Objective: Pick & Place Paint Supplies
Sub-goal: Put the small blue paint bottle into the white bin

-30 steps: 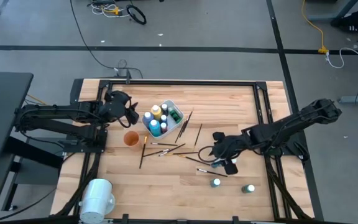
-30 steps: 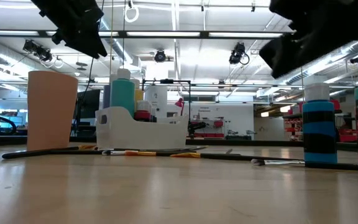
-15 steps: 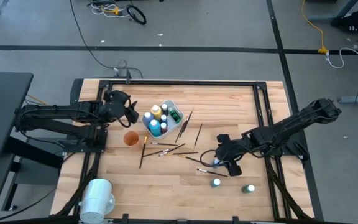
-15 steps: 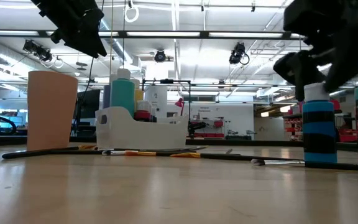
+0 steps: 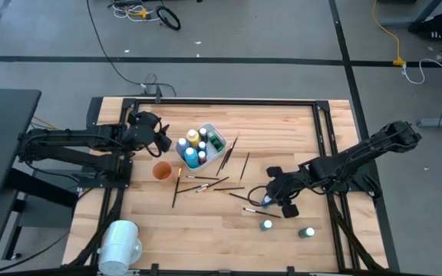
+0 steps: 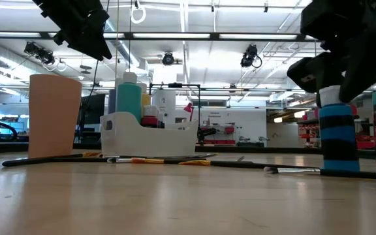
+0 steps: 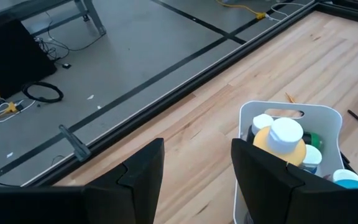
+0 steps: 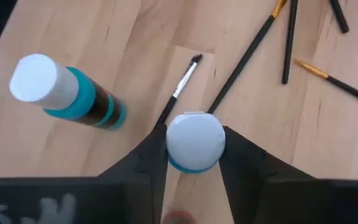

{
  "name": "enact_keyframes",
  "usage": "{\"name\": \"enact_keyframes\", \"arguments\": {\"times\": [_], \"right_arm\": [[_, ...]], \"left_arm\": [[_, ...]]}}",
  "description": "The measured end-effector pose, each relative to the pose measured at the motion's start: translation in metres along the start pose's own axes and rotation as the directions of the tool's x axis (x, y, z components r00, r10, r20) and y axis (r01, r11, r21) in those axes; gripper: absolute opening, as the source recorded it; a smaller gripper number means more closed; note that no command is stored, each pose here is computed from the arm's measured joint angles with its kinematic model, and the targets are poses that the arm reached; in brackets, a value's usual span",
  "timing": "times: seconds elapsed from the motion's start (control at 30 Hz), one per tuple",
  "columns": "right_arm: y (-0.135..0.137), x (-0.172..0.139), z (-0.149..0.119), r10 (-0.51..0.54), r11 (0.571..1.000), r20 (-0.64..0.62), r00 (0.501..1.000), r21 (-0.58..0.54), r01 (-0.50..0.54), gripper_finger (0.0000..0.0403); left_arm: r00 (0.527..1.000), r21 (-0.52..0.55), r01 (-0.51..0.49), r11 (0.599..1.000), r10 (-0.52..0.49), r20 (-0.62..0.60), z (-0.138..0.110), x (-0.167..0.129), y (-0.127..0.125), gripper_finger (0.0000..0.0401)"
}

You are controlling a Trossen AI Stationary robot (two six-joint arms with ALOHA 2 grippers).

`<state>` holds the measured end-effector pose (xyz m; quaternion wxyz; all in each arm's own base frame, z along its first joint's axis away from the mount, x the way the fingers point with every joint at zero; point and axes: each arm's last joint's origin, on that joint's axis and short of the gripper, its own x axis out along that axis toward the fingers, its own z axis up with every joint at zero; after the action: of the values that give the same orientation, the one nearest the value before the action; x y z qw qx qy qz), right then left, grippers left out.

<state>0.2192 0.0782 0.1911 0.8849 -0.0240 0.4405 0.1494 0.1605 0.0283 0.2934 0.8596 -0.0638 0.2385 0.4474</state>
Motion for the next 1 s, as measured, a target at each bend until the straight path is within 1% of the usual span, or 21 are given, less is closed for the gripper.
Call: {"name": "enact_keyframes", "arguments": {"times": [0.07, 0.13, 0.2, 0.23, 0.3, 0.37, 0.4, 0.47, 0.5, 0.53, 0.57, 0.6, 0.63, 0.7, 0.73, 0.8, 0.9, 1.0], "right_arm": [[0.000, 0.000, 0.004, 0.005, 1.000, 0.046, 0.999, -0.002, -0.005, 0.0112], [0.000, -0.001, 0.013, 0.003, 1.000, 0.129, 0.992, -0.006, -0.003, 0.0112], [-0.001, -0.004, 0.025, -0.034, 0.999, 0.231, 0.972, -0.016, 0.038, 0.0112], [-0.003, -0.007, 0.031, -0.070, 0.997, 0.286, 0.956, -0.021, 0.080, 0.0112], [-0.009, -0.012, 0.043, -0.165, 0.981, 0.383, 0.909, -0.032, 0.192, 0.0112], [-0.018, -0.017, 0.051, -0.258, 0.950, 0.454, 0.853, -0.040, 0.309, 0.0114], [-0.024, -0.019, 0.056, -0.309, 0.929, 0.487, 0.817, -0.031, 0.369, 0.0116], [-0.039, -0.024, 0.063, -0.414, 0.880, 0.546, 0.728, 0.036, 0.474, 0.0119], [-0.047, -0.028, 0.067, -0.457, 0.859, 0.572, 0.681, 0.085, 0.505, 0.0119], [-0.055, -0.030, 0.071, -0.470, 0.852, 0.600, 0.648, 0.117, 0.510, 0.0120], [-0.064, -0.031, 0.073, -0.466, 0.855, 0.621, 0.630, 0.135, 0.500, 0.0120], [-0.072, -0.031, 0.074, -0.445, 0.868, 0.638, 0.628, 0.135, 0.477, 0.0121], [-0.080, -0.028, 0.075, -0.412, 0.887, 0.649, 0.640, 0.125, 0.444, 0.0121], [-0.095, -0.023, 0.081, -0.357, 0.916, 0.642, 0.679, 0.099, 0.388, 0.0122], [-0.101, -0.020, 0.085, -0.353, 0.919, 0.621, 0.700, 0.091, 0.383, 0.0122], [-0.116, -0.012, 0.097, -0.376, 0.911, 0.563, 0.736, 0.077, 0.406, 0.0123], [-0.140, 0.002, 0.110, -0.404, 0.906, 0.437, 0.804, 0.068, 0.419, 0.0123], [-0.164, 0.014, 0.119, -0.389, 0.918, 0.354, 0.850, 0.078, 0.388, 0.0124]], "left_arm": [[1.000, 0.005, 0.000, 1.000, 0.000, 0.000, 0.000, 0.000, 0.000, 0.0196], [1.000, 0.005, 0.000, 1.000, 0.000, 0.000, 0.000, 0.000, 0.000, 0.0196], [1.000, 0.014, 0.000, 1.000, 0.000, 0.000, 0.000, 0.000, 0.000, 0.0196], [1.000, 0.019, 0.000, 1.000, 0.000, 0.000, 0.000, 0.000, 0.000, 0.0196], [1.000, 0.031, 0.000, 1.000, 0.000, 0.000, 0.000, 0.000, 0.000, 0.0196], [1.000, 0.041, 0.000, 0.999, 0.000, 0.000, 0.000, 0.000, 0.000, 0.0196], [1.000, 0.046, -0.001, 0.999, 0.001, 0.000, 0.000, 0.000, 0.000, 0.0196], [1.000, 0.057, -0.001, 0.998, 0.001, 0.000, 0.000, 0.000, 0.000, 0.0196], [1.000, 0.065, -0.001, 0.998, 0.001, 0.000, 0.000, 0.000, 0.000, 0.0196], [1.000, 0.072, -0.001, 0.997, 0.001, 0.001, 0.000, 0.000, 0.000, 0.0196], [1.000, 0.081, 0.000, 0.997, 0.000, 0.000, 0.000, 0.000, 0.000, 0.0196], [1.000, 0.093, -0.001, 0.996, 0.001, 0.000, 0.000, 0.000, 0.000, 0.0196], [1.000, 0.101, 0.001, 0.995, -0.001, 0.000, 0.000, 0.000, 0.000, 0.0196], [1.000, 0.115, 0.002, 0.993, -0.002, -0.001, 0.000, 0.000, 0.000, 0.0196], [1.000, 0.116, 0.002, 0.993, -0.002, -0.001, 0.000, 0.000, 0.000, 0.0196], [1.000, 0.118, 0.003, 0.993, -0.003, -0.002, 0.000, 0.000, 0.000, 0.0196], [1.000, 0.118, 0.003, 0.993, -0.003, -0.002, 0.000, 0.000, 0.000, 0.0196], [1.000, 0.122, 0.007, 0.992, -0.007, -0.003, 0.000, 0.000, 0.000, 0.0196]]}}
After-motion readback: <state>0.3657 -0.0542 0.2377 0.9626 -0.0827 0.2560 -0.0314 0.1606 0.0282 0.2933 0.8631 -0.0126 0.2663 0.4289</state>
